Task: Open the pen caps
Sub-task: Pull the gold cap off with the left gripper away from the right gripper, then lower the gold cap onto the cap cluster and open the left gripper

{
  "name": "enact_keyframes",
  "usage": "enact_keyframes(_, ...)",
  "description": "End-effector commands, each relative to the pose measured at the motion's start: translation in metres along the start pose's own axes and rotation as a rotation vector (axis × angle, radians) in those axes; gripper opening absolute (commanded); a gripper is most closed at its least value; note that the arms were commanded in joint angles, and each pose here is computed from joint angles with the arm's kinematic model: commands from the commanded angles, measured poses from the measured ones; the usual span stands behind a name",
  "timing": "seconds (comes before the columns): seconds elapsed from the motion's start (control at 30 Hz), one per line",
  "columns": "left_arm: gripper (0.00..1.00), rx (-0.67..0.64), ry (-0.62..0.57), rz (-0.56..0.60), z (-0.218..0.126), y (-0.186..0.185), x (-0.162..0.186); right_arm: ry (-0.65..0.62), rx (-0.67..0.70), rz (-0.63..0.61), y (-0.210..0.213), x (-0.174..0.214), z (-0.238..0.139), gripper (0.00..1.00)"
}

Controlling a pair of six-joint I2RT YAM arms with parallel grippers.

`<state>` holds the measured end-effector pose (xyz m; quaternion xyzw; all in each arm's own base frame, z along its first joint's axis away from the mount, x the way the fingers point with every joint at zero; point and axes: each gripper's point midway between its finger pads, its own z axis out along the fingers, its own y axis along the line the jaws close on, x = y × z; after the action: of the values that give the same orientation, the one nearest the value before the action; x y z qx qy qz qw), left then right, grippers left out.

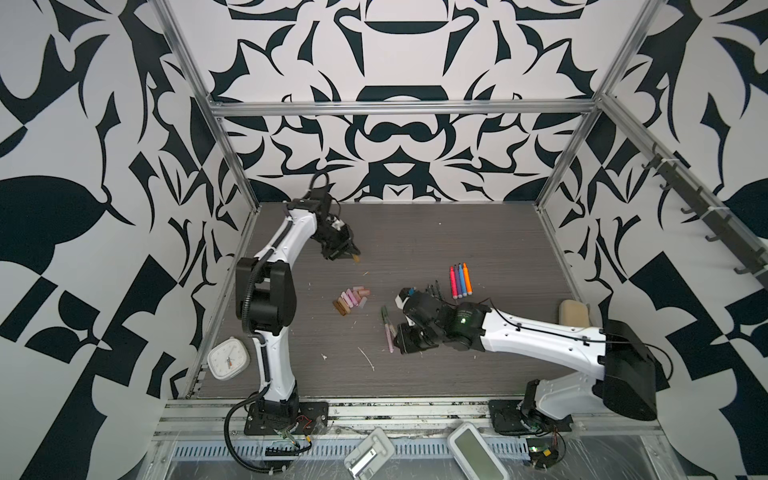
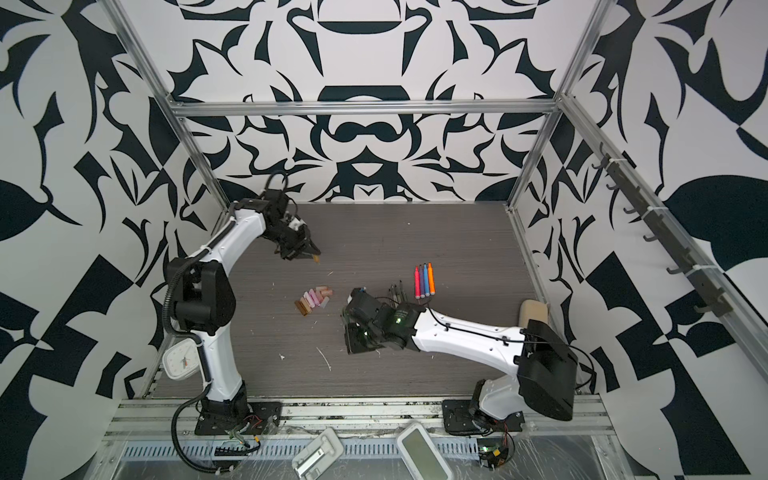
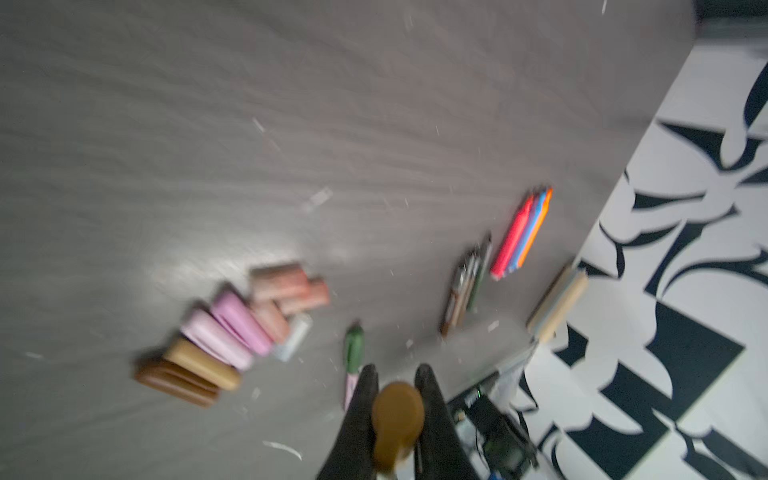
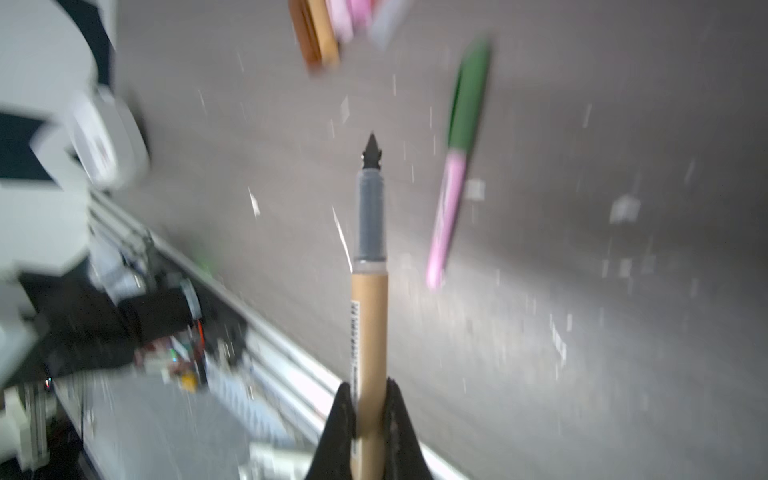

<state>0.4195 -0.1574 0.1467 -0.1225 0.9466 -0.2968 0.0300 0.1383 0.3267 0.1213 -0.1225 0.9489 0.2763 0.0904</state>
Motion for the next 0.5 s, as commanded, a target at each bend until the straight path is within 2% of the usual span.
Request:
enact_keyframes(0.0, 0.00, -0.081, -0.043, 0.041, -0.004, 0.012, -0.005, 0.025, 0.013, 0.042, -0.007, 0.007, -0.011, 0.00)
enact_keyframes(0.3, 0.00, -0.110, -0.016, 0.061, -0.008, 0.031, 0.032, -0.021, 0.036, 0.048, -0.012, -0.008, -0.017, 0.00)
enact_keyframes(0.47, 0.00, -0.092, -0.012, 0.042, -0.012, 0.039, 0.059, -0.037, 0.110, 0.050, -0.024, -0.020, -0.022, 0.00)
